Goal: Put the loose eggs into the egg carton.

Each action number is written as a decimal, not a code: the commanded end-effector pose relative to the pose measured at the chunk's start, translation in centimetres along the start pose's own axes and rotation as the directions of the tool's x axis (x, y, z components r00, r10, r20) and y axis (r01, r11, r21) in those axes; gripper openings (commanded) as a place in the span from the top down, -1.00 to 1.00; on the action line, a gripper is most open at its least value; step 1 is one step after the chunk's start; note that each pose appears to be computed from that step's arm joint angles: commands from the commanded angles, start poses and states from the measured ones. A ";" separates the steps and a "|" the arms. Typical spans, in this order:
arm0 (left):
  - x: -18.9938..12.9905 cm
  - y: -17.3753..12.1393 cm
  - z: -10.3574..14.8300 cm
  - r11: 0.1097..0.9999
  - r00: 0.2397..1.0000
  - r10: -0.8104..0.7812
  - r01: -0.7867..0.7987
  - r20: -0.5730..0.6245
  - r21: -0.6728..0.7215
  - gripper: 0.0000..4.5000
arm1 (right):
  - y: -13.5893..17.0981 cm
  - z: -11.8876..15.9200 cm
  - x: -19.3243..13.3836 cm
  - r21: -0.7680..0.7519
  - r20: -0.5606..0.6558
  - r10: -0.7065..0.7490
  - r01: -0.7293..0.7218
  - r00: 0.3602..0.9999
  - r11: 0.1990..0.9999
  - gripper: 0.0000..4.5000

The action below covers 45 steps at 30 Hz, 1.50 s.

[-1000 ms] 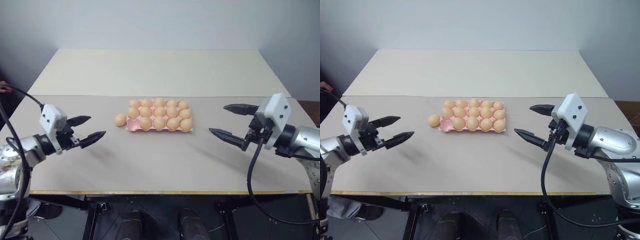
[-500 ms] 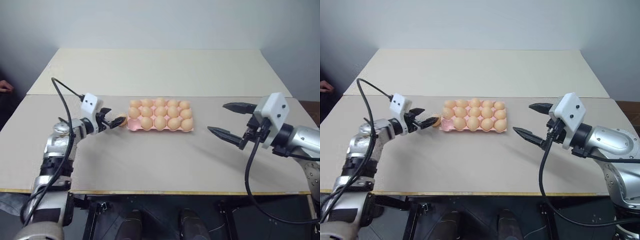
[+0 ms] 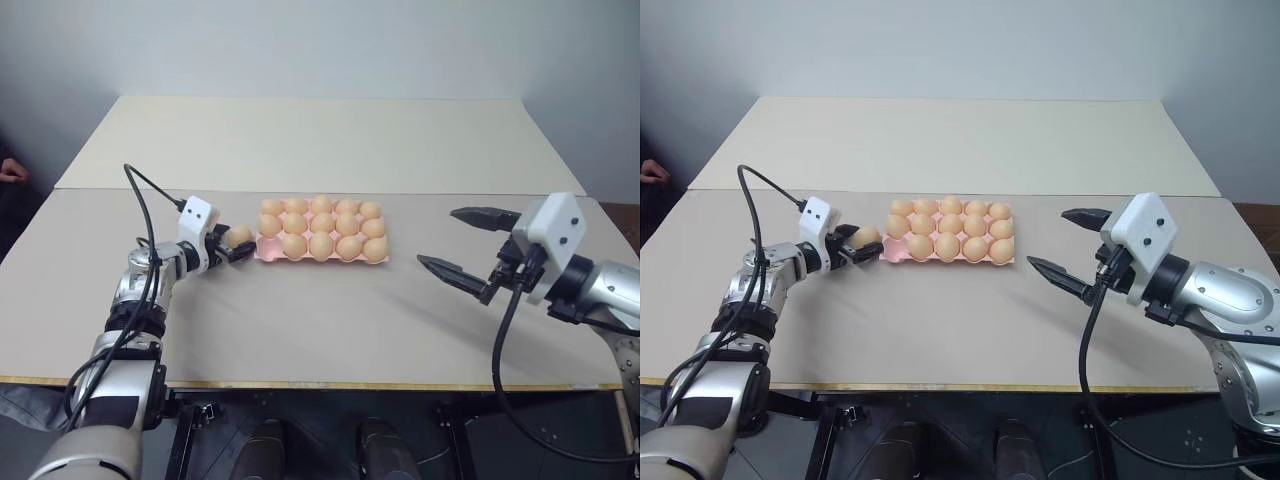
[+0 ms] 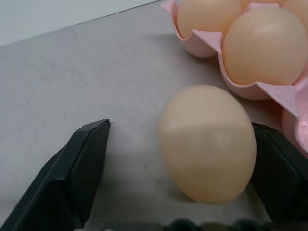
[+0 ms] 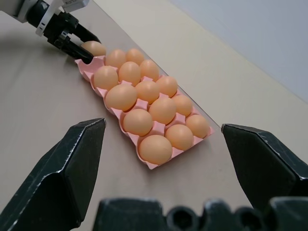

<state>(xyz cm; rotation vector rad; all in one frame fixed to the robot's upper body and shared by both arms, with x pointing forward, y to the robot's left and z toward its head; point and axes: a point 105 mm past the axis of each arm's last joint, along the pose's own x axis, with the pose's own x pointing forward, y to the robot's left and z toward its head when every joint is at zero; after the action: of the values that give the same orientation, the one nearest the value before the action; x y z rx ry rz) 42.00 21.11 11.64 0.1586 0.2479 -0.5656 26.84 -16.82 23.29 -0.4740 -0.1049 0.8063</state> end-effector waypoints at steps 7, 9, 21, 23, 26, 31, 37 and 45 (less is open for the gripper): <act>-0.8 0.7 0.8 1.000 1.000 -0.002 0.002 0.022 0.017 -0.30 | -0.3 1.3 -0.3 -0.046 0.031 -0.022 0.023 0.999 0.999 -1.00; -1.4 1.2 1.0 0.999 1.000 0.019 -0.020 0.023 0.037 0.00 | -0.3 1.3 -0.3 -0.046 0.030 -0.025 0.027 0.999 0.999 -1.00; -3.2 -3.8 6.6 0.962 0.957 -0.231 0.199 0.173 0.187 0.12 | -0.1 1.1 -0.2 -0.047 0.027 -0.031 0.032 0.999 0.998 -1.00; -2.7 -5.2 6.7 0.950 0.942 -0.286 0.254 0.175 0.181 0.12 | 0.0 1.2 -0.1 -0.049 0.029 -0.030 0.032 0.999 0.998 -1.00; -1.8 -6.1 6.0 0.938 0.937 -0.323 0.297 0.136 0.177 0.12 | -0.1 1.2 -0.3 -0.054 0.025 -0.040 0.041 0.999 0.998 -1.00; -1.7 -5.9 5.8 0.932 0.935 -0.339 0.319 0.103 0.173 -0.46 | -0.1 1.2 -0.7 -0.055 0.016 -0.055 0.055 0.998 0.997 -1.00; -2.7 -4.5 6.9 0.941 0.945 -0.297 0.266 0.134 0.208 -0.98 | -0.1 1.2 -0.8 -0.053 0.015 -0.062 0.063 0.998 0.997 -1.00; -7.6 -2.5 8.3 0.937 0.951 -0.271 0.225 0.149 0.268 -0.98 | -0.2 1.0 -1.0 -0.049 0.011 -0.046 0.046 0.999 0.998 -1.00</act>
<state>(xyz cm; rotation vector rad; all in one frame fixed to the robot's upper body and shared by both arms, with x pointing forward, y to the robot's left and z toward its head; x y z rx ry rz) 36.91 20.58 20.10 0.3012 0.0551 -0.8477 26.43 -17.00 23.05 -0.4829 -0.1006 0.7732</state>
